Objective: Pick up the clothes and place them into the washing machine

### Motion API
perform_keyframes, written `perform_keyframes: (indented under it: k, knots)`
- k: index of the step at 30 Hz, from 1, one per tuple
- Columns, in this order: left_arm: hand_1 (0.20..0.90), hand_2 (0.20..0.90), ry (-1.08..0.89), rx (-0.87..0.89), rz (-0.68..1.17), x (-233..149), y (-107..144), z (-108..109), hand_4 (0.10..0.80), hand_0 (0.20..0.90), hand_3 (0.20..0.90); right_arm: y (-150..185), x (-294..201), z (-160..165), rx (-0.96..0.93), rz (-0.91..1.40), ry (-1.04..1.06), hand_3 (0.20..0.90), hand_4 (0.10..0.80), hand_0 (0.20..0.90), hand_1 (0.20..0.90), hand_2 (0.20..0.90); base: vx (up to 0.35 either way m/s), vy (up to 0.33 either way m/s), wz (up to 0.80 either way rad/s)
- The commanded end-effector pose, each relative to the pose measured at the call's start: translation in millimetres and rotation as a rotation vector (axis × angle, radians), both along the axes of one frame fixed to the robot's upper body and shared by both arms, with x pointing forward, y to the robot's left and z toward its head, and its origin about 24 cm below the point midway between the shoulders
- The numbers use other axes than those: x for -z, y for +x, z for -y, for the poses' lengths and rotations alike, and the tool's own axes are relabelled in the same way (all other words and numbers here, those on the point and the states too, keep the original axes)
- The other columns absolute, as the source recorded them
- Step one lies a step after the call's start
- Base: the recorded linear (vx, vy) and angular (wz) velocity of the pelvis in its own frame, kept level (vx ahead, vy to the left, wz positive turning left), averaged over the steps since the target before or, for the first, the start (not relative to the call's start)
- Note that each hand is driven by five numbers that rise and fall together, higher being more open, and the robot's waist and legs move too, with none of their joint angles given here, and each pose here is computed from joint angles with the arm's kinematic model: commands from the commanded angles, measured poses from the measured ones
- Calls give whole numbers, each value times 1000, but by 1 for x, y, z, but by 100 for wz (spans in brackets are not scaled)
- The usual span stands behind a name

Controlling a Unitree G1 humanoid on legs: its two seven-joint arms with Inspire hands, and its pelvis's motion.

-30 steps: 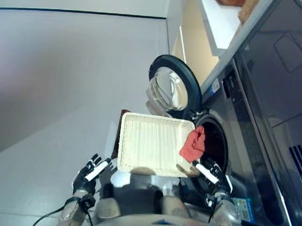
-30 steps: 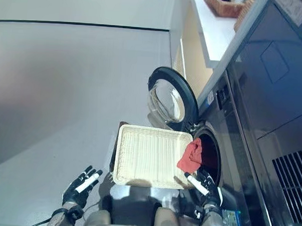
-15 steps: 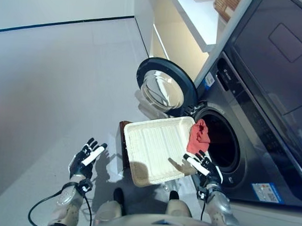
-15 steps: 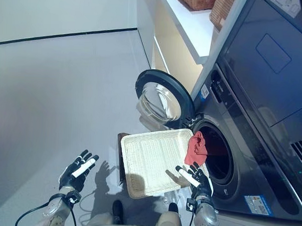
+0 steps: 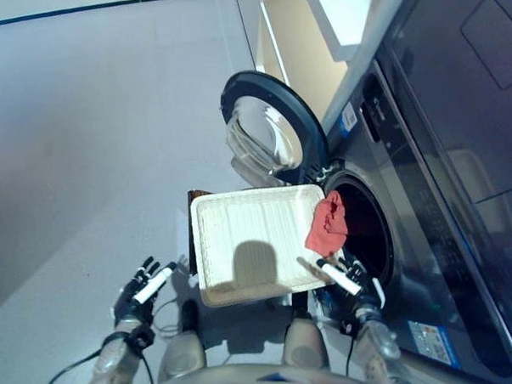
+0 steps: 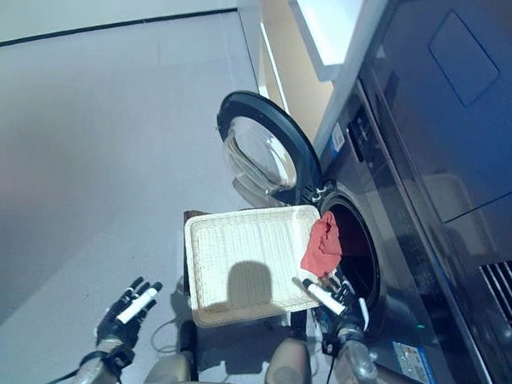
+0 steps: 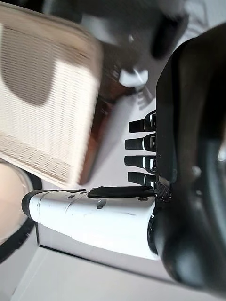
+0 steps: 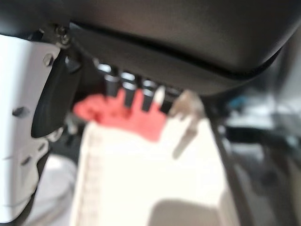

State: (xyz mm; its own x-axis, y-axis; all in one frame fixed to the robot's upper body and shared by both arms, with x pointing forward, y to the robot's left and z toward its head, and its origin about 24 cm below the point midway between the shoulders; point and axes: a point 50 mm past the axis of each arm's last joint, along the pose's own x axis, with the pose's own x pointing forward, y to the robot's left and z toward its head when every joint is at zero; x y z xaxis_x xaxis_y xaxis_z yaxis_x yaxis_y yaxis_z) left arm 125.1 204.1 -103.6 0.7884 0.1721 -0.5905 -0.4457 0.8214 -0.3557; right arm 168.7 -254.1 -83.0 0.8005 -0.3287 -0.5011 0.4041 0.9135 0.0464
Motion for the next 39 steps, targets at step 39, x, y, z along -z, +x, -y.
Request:
perform_keyframes:
  k: [39]
  knots:
    - [900,900,89,216,318,-61,65,4,800,900,900,113,-56,45,273,-232,-622,900,800,900,900,900,-14,19,13]
